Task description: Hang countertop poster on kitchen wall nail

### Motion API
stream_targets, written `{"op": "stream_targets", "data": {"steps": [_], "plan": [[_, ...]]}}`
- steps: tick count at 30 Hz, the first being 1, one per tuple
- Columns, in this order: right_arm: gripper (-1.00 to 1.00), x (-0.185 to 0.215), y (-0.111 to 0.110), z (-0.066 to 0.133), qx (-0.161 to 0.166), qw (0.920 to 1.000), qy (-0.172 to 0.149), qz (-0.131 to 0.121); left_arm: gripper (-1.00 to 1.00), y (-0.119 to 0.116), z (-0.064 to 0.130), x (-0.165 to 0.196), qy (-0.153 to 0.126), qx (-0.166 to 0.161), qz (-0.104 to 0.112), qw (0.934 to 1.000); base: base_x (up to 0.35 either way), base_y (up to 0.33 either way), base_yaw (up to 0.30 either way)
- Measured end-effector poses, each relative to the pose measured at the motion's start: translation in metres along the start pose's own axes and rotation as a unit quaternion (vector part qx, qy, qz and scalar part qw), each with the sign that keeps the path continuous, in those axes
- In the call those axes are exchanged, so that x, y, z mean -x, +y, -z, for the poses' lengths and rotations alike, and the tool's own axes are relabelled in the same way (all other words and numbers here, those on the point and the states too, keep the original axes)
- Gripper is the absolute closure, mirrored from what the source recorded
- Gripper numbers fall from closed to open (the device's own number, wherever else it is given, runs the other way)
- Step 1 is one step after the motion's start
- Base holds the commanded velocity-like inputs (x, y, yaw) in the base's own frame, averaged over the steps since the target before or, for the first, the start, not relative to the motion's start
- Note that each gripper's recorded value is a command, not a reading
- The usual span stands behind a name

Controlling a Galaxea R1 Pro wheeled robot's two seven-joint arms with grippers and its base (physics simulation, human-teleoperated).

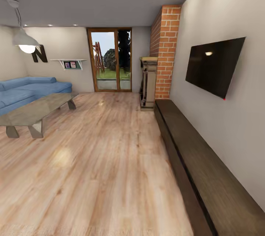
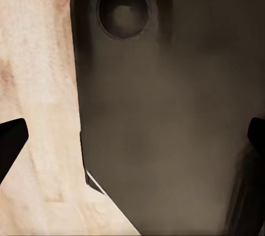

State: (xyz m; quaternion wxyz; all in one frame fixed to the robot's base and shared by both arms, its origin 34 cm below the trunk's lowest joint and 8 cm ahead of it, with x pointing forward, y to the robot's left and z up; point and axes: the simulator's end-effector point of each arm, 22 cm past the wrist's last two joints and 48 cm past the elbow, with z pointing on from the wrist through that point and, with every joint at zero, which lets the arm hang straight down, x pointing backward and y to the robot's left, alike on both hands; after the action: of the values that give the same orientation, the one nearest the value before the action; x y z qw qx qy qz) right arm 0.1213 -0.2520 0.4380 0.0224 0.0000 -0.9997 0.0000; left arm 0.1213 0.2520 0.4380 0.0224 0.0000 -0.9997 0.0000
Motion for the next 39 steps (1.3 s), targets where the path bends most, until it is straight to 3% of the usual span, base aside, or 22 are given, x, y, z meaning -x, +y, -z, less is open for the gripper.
{"op": "stream_targets", "data": {"steps": [8,15,21,30,31,32,33,34,39], "plan": [[-1.00,0.055,-0.001,0.002,0.000,0.9984,-0.056,0.003,-1.00,-0.034,0.001,-0.010,-0.003,-0.021,-0.002,0.9998,0.000,0.000,0.000],[-1.00,0.059,-0.001,0.003,0.000,0.9978,-0.067,0.003,-1.00,-0.034,0.001,0.008,-0.022,-0.021,-0.002,0.9995,0.000,0.000,0.000],[-1.00,0.054,-0.001,0.002,0.000,0.9982,-0.060,0.003,-1.00,-0.033,0.001,0.008,-0.021,-0.020,-0.002,0.9996,0.000,0.000,0.000],[-1.00,0.106,-0.019,0.010,-0.013,0.9925,-0.121,-0.008,-1.00,-0.024,0.003,0.033,-0.051,-0.015,-0.007,0.9986,0.000,0.000,0.000],[-1.00,0.154,-0.019,0.024,-0.013,0.9784,-0.206,-0.007,-1.00,-0.022,0.007,0.065,-0.084,-0.013,-0.013,0.9963,0.000,0.000,0.000],[-1.00,0.221,-0.019,0.050,-0.013,0.9598,-0.280,-0.007,-1.00,-0.019,0.022,0.131,-0.155,-0.010,-0.014,0.9878,0.000,0.000,0.000],[-1.00,0.280,-0.018,0.082,-0.012,0.9375,-0.348,-0.005,-1.00,-0.014,0.059,0.217,-0.251,-0.004,-0.017,0.9679,0.000,0.000,0.000],[-1.00,0.280,-0.018,0.083,-0.012,0.9371,-0.349,-0.006,-1.00,-0.011,0.110,0.293,-0.342,0.000,-0.018,0.9394,0.000,0.000,0.000],[-1.00,0.282,-0.019,0.085,-0.012,0.9354,-0.353,-0.004,-1.00,-0.006,0.107,0.290,-0.338,0.006,-0.024,0.9407,0.000,0.000,0.000]]}}
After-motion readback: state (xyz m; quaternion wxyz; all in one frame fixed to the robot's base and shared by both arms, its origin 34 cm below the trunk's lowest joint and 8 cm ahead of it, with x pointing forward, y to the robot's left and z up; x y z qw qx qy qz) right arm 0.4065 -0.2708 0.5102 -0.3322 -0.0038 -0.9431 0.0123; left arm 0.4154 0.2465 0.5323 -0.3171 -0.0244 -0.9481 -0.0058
